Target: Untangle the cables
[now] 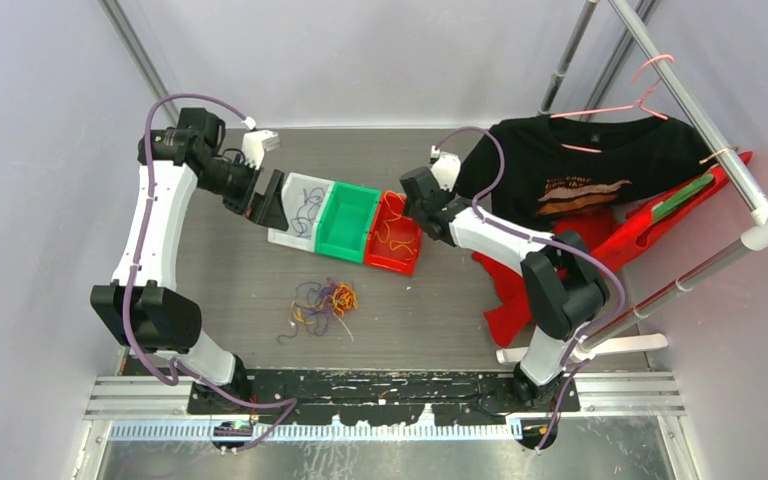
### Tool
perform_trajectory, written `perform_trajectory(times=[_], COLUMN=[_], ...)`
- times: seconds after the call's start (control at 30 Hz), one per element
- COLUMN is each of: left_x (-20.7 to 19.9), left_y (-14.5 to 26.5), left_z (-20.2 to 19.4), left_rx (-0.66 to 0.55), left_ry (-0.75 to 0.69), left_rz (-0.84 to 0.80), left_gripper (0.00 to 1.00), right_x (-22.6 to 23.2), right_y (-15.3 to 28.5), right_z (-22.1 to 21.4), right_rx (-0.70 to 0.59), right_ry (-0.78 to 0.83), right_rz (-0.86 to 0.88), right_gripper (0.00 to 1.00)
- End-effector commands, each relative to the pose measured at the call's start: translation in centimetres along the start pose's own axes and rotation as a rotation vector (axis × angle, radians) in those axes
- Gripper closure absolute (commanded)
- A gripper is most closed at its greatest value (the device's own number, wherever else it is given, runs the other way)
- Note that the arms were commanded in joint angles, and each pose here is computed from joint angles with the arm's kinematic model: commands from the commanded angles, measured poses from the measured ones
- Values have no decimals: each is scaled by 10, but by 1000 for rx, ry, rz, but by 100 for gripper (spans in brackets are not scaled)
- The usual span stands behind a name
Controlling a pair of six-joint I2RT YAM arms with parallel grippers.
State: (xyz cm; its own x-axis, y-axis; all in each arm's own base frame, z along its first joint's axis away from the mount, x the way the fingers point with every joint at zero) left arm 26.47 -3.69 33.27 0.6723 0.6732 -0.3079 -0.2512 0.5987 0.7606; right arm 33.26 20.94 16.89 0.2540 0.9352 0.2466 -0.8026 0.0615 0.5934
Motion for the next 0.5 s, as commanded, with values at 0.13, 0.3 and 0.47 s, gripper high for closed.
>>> perform_trajectory(times=[0.13, 0.3, 0.47], left_x=[-15, -11, -11], left_y=[12, 3, -4], left_z=[-14, -30, -39], left_rx=[19, 70, 81], left_ry=[-67, -89, -81], left_rz=[-38, -39, -53], left_gripper=[0, 0, 0], right_x=[33, 73, 101], right_y=[87, 134, 141], right_z=[14, -29, -80], right_rx=[-251, -118, 155], right_ry=[14, 144, 252], right_rz=[137, 424, 660], right_gripper=[33, 31, 34])
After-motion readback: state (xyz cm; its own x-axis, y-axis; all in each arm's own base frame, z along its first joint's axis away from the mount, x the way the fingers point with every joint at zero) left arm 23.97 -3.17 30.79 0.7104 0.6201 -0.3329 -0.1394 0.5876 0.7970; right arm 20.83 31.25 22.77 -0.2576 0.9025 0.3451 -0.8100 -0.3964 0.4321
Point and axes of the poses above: each gripper's point midway between its finger pads, its own y axis back along the fingers, its own x axis along the line the jaws close on, z = x × y, the point moved 10 cm from there along y, back along the fingers, and after that the axes turned 5 degrees about -y, right-handed, at the moved point
